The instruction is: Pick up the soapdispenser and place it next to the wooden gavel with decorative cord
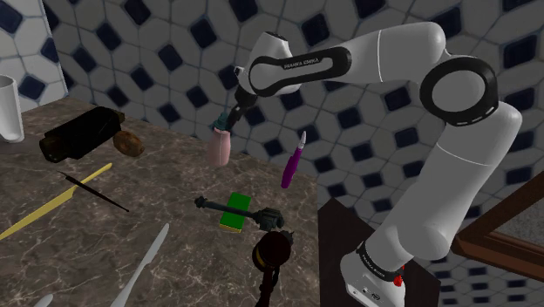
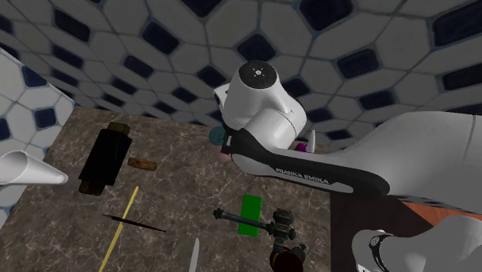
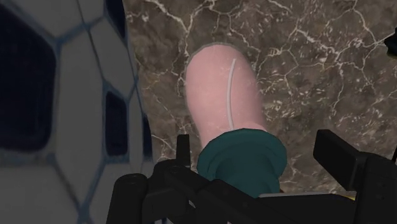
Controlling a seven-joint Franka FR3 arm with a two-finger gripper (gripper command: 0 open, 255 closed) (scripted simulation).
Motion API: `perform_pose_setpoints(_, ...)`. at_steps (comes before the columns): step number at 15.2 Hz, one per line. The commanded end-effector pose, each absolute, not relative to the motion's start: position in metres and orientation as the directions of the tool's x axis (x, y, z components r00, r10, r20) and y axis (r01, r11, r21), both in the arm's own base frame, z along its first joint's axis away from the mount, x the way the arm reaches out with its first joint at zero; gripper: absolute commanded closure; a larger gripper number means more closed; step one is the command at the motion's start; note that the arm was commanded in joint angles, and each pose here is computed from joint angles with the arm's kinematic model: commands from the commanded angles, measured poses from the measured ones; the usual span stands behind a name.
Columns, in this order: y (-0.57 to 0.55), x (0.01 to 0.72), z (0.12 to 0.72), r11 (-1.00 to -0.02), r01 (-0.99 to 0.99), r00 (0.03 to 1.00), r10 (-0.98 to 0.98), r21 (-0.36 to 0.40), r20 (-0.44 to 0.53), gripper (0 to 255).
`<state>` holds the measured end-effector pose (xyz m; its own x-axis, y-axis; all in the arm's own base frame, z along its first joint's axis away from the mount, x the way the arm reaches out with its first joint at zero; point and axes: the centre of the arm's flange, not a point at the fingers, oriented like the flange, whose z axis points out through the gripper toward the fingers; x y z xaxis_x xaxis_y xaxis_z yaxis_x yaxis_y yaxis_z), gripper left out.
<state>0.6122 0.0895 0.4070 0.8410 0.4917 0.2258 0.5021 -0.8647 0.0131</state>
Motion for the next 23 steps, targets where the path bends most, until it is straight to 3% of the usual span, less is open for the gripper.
perform_pose_setpoints(1,0.092,0.618,0.396,-0.863,0.505,0.839,0.495,0.014,0.227,0)
perform_pose_setpoints(13,0.094,0.623,0.373,-0.863,0.505,0.839,0.495,0.014,0.227,0)
perform_pose_setpoints(14,0.094,0.623,0.373,-0.863,0.505,0.839,0.495,0.014,0.227,255)
perform_pose_setpoints(23,0.094,0.623,0.373,-0.863,0.505,0.839,0.495,0.014,0.227,255)
